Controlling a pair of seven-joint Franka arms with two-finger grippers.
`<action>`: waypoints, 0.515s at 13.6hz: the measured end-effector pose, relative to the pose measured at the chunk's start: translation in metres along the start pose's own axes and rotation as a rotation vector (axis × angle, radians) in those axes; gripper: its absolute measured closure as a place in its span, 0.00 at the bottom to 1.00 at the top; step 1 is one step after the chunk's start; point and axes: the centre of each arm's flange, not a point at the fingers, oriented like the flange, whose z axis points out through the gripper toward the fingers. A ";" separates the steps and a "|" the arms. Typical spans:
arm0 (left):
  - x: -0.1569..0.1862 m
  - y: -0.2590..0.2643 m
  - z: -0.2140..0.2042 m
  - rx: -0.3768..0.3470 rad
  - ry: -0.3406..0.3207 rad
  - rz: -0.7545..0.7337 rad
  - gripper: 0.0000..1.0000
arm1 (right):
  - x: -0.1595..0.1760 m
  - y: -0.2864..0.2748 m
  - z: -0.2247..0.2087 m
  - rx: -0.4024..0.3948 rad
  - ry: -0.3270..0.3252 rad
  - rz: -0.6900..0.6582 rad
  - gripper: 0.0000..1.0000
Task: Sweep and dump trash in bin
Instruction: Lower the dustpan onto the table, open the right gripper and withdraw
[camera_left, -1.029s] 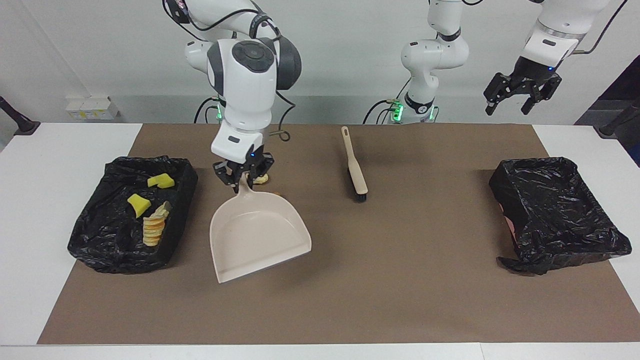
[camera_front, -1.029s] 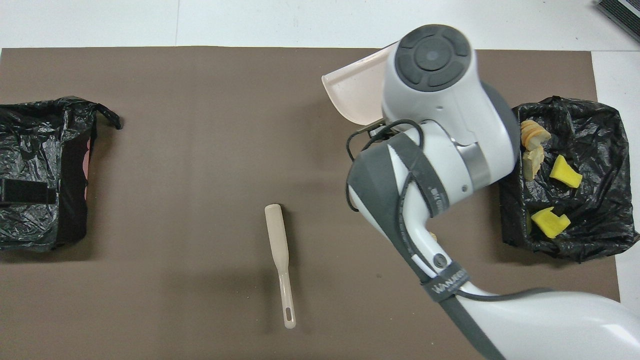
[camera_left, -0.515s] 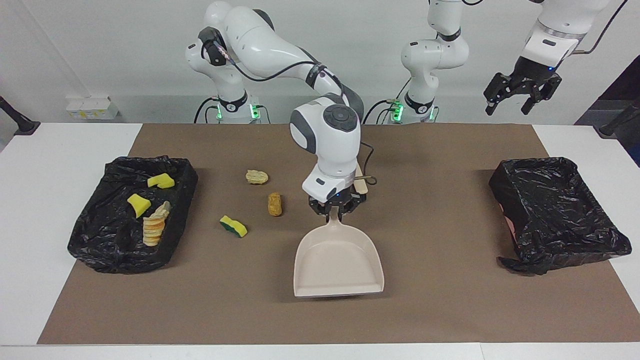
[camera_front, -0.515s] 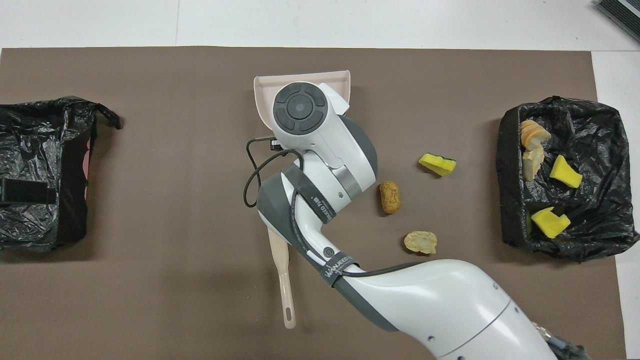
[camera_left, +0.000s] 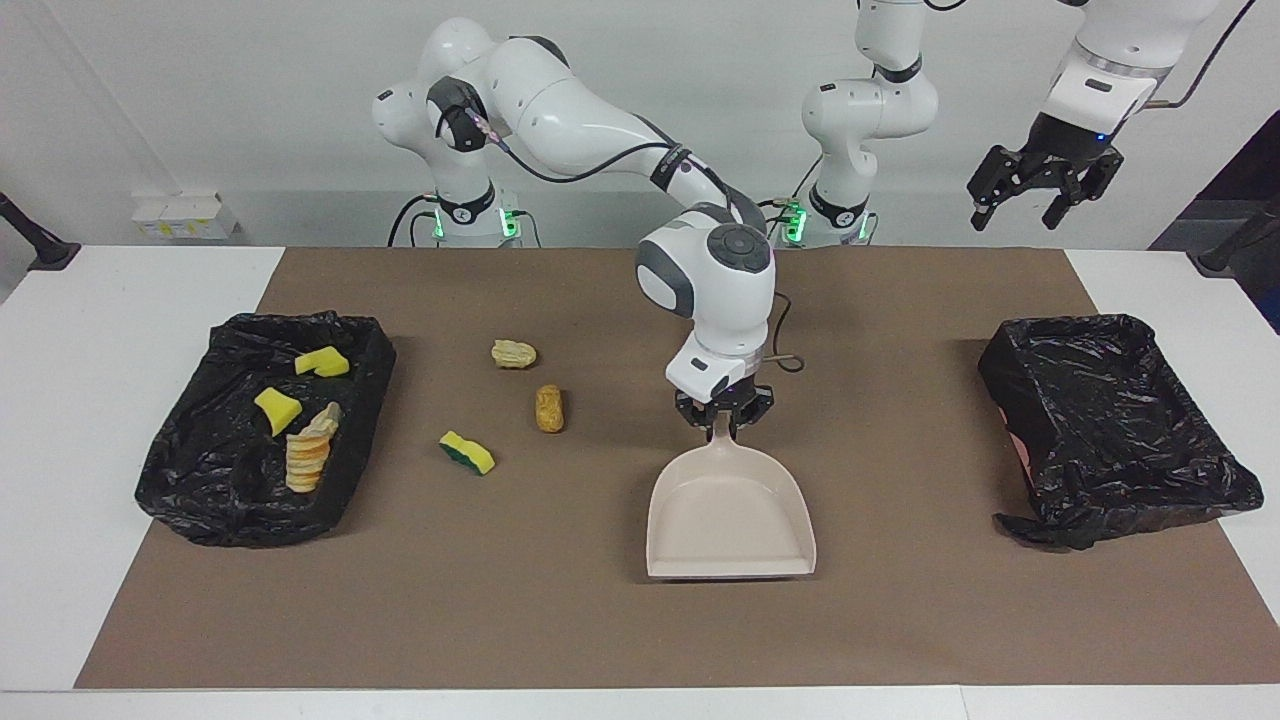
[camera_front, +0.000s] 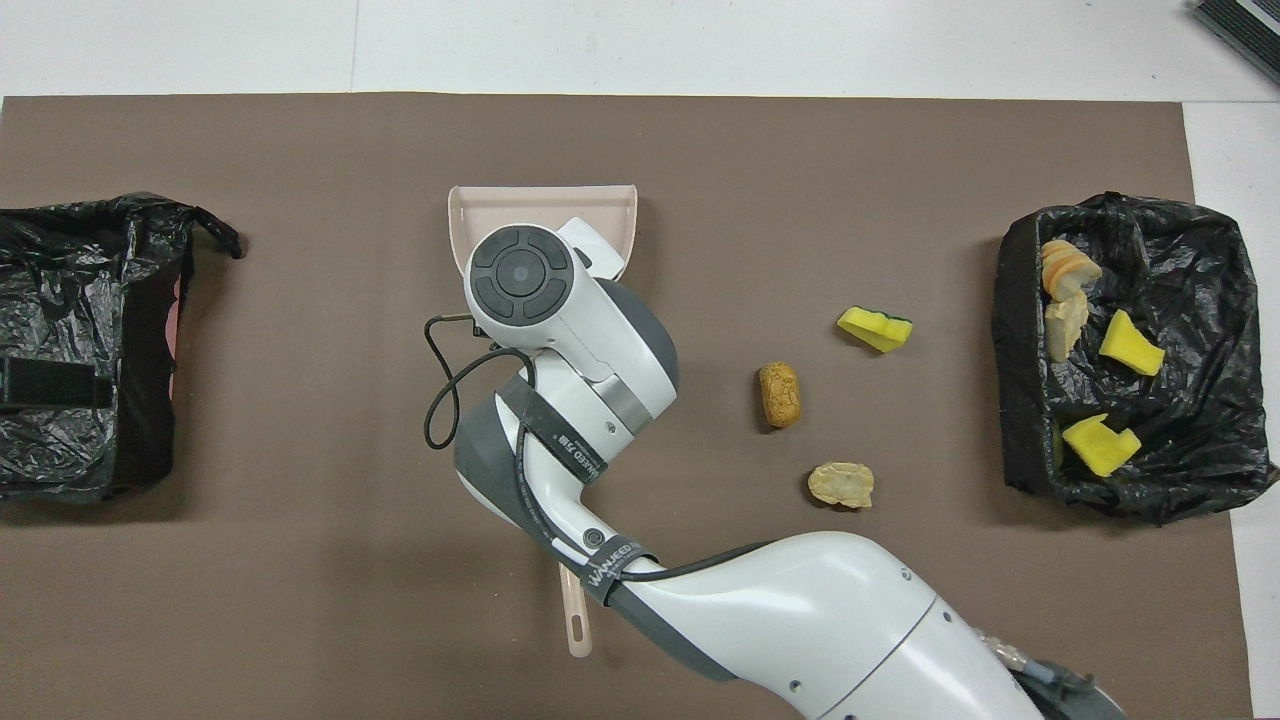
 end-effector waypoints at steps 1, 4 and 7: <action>0.000 0.000 0.000 0.000 0.000 0.000 0.00 | 0.000 0.001 0.000 -0.001 -0.007 0.002 0.68; 0.000 0.000 0.000 0.000 0.000 0.000 0.00 | 0.005 0.010 0.002 -0.010 -0.019 0.007 0.68; 0.000 0.000 0.000 0.000 0.000 0.000 0.00 | 0.012 0.020 0.003 -0.012 -0.020 -0.005 0.68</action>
